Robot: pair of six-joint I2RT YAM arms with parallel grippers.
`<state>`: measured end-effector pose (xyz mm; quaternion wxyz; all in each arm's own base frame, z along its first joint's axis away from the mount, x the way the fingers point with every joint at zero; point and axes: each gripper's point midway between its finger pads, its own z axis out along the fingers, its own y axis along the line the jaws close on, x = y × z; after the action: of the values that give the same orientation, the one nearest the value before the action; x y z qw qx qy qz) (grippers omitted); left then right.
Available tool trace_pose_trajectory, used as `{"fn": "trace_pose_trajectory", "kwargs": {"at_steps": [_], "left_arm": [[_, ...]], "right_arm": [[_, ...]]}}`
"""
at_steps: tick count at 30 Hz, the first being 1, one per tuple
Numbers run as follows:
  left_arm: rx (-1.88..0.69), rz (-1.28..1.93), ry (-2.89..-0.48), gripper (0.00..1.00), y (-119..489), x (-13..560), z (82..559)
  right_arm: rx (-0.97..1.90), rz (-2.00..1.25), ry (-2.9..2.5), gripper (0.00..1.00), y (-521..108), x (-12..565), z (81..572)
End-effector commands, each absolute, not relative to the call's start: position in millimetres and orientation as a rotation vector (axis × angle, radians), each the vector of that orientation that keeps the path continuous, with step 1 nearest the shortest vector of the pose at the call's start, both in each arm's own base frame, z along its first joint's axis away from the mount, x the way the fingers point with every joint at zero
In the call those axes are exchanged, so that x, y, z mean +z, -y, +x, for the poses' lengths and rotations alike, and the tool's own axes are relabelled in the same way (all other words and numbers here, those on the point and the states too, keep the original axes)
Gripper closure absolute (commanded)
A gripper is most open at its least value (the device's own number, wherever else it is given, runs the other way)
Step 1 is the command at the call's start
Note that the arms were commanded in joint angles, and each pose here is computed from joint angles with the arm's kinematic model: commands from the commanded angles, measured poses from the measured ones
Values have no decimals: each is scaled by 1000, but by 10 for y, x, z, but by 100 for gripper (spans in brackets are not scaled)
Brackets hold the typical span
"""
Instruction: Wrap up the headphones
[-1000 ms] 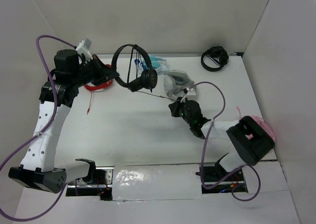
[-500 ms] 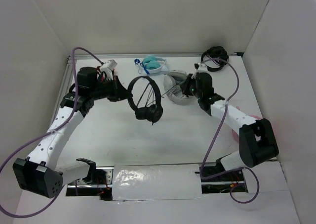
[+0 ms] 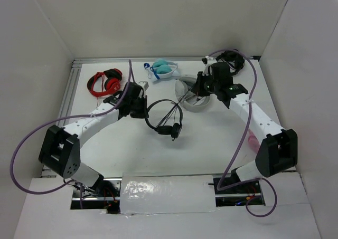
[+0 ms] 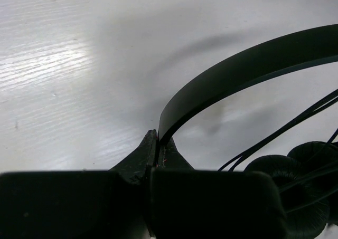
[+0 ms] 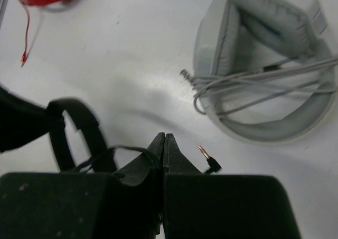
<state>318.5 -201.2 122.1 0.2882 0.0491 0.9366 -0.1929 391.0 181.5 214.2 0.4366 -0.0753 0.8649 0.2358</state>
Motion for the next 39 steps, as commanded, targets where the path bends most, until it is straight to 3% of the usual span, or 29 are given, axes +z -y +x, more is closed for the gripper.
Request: {"fn": "trace_pose_trajectory", "kwargs": {"at_steps": [1,9,13,18,25,33,39], "left_arm": [[-374,40,-2461,100,1949,1333,3386],[-247,-189,-2531,100,1893,1301,3489],[-239,-341,-2553,100,1907,1393,3519],[-243,-485,-2557,100,1912,1486,3508],[-355,-590,-2550,100,1958,1609,3485],[-542,-580,-2514,100,2020,1835,3444],[-721,-551,-2463,100,1951,2080,3492]], "right_arm": [[701,-334,-2107,100,-1945,2603,3574],[1243,-803,-2042,100,-2702,2704,2689],[1334,-891,-2074,100,-3025,2595,2494],[1356,-919,-2148,92,-3347,2466,2356],[1074,-760,-2223,79,-3562,2207,2498],[818,-683,-2241,76,-3649,1945,2559],[591,-624,-2219,62,-3663,1665,2618]]}}
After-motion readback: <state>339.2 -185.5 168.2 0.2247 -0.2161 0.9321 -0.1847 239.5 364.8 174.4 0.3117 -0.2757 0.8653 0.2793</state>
